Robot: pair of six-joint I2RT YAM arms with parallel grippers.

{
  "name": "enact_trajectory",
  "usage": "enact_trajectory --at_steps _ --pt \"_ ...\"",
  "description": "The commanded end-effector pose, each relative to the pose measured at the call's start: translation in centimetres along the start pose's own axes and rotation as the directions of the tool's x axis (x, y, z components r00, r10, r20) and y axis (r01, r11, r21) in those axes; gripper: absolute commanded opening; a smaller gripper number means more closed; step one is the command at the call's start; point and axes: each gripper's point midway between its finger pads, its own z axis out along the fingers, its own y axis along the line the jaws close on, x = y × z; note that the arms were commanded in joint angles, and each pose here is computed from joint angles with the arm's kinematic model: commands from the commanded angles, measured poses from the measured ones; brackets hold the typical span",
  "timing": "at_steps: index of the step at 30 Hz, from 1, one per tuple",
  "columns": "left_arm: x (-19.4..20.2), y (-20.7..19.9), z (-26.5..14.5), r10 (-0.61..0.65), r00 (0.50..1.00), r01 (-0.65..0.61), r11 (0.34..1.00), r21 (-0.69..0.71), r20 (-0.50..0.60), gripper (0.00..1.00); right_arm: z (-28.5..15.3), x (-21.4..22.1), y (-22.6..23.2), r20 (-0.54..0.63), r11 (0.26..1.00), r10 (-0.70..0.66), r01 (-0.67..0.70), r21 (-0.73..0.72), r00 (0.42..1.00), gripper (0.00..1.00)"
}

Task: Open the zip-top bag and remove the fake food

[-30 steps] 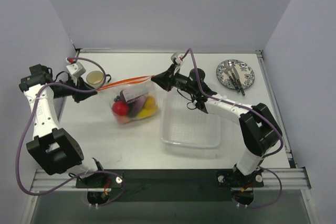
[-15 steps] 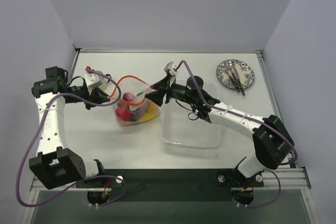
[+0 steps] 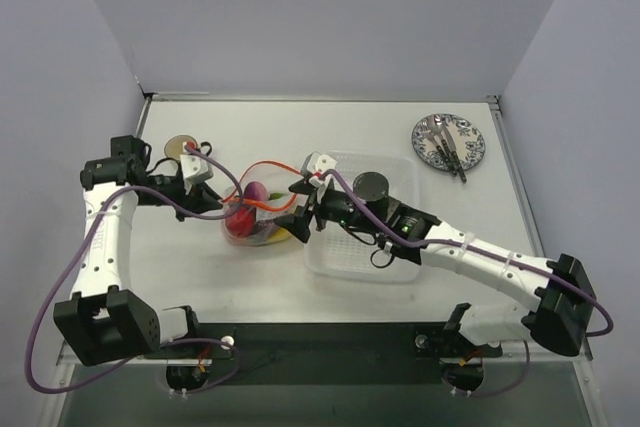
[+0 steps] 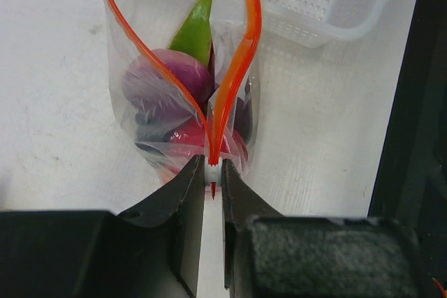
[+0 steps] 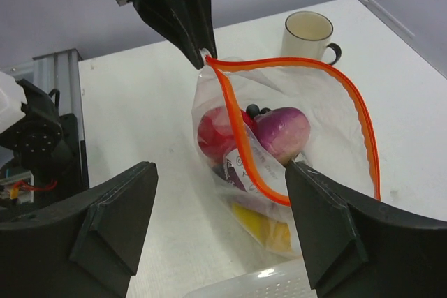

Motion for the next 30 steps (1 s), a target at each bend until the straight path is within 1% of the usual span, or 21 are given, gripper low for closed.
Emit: enact_trajectory --at_steps 1,3,4,5,7,9,11,13,17,20,21,22,24,25,26,27,28,29,30 --pt "0.1 -5.7 -0.6 -0.111 0.992 0.117 0.987 0.108 -0.058 0.06 1.4 -0.3 -1.7 -0.039 0.997 -0.026 0.028 0.068 0.999 0.73" --pt "0.0 -6.2 -0.5 -0.099 0.993 0.107 0.987 0.117 -0.069 0.06 2.7 -0.1 -2.4 -0.056 0.996 -0.022 0.027 0.088 0.998 0.70" --pt "-0.1 -6.6 -0.5 -0.082 0.994 0.090 0.989 0.115 -0.070 0.06 3.3 0.8 -3.2 -0.080 0.992 -0.021 0.030 0.120 0.997 0.69" --pt "0.0 -6.9 -0.5 -0.070 0.994 0.079 0.989 0.121 -0.082 0.06 3.7 0.3 -3.6 -0.073 0.991 -0.027 0.036 0.132 0.997 0.69" --pt "-0.1 -7.3 -0.6 -0.052 0.994 0.062 0.991 0.117 -0.092 0.04 4.5 1.0 -4.6 -0.090 0.987 -0.024 0.038 0.157 0.996 0.68" --pt "0.0 -7.8 -0.7 -0.047 0.992 0.061 0.991 0.122 -0.116 0.02 5.2 0.4 -5.1 -0.081 0.986 -0.014 0.028 0.167 0.997 0.67" --pt "0.1 -8.3 -0.6 -0.031 0.990 0.049 0.990 0.132 -0.140 0.00 5.8 1.3 -5.8 -0.097 0.983 0.013 0.005 0.185 0.995 0.66" --pt "0.1 -9.0 -0.5 -0.004 0.987 0.029 0.988 0.150 -0.162 0.00 6.4 1.8 -6.3 -0.113 0.979 0.024 -0.001 0.204 0.993 0.65" --pt "-0.2 -10.0 -0.2 0.027 0.987 0.002 0.984 0.179 -0.157 0.00 6.7 3.1 -7.0 -0.147 0.970 0.044 -0.007 0.242 0.988 0.63" --pt "-0.4 -10.3 -0.1 0.023 0.988 0.008 0.981 0.193 -0.155 0.00 6.6 4.2 -7.0 -0.180 0.969 0.051 -0.005 0.247 0.982 0.63" --pt "-0.4 -10.3 0.0 0.018 0.988 0.013 0.980 0.196 -0.156 0.00 6.4 4.9 -6.8 -0.210 0.967 0.052 0.003 0.254 0.976 0.63" --pt "-0.5 -10.3 0.0 0.020 0.988 0.011 0.980 0.198 -0.155 0.03 6.3 5.3 -6.7 -0.227 0.967 0.050 0.010 0.255 0.973 0.63" --pt "-0.8 -10.0 0.0 0.015 0.988 0.016 0.981 0.195 -0.153 0.14 5.9 6.7 -5.7 -0.279 0.969 0.052 0.019 0.246 0.959 0.62" --pt "-0.9 -9.2 0.1 -0.001 0.988 0.029 0.983 0.182 -0.155 0.26 5.3 7.7 -5.3 -0.303 0.969 0.052 0.026 0.247 0.952 0.61" --pt "-1.4 -8.0 0.0 -0.019 0.989 0.040 0.989 0.144 -0.145 0.30 4.9 8.3 -4.8 -0.321 0.970 0.055 0.026 0.240 0.945 0.61" --pt "-1.5 -6.8 0.2 -0.111 0.983 0.126 0.987 0.101 -0.148 0.34 4.7 8.7 -3.9 -0.331 0.973 0.052 0.027 0.229 0.942 0.59" --pt "-1.8 -4.8 0.0 -0.112 0.987 0.118 0.992 0.045 -0.119 0.38 4.1 8.9 -3.4 -0.338 0.972 0.050 0.031 0.231 0.940 0.58" --pt "-1.6 -3.1 -0.7 -0.149 0.984 0.149 0.989 -0.013 -0.096 0.40 3.3 10.4 -2.9 -0.377 0.973 0.056 0.034 0.228 0.925 0.58" --pt "-1.5 -2.1 -0.6 -0.185 0.980 0.184 0.983 -0.021 -0.071 0.48 2.8 11.0 -2.4 -0.391 0.974 0.054 0.038 0.224 0.919 0.56"
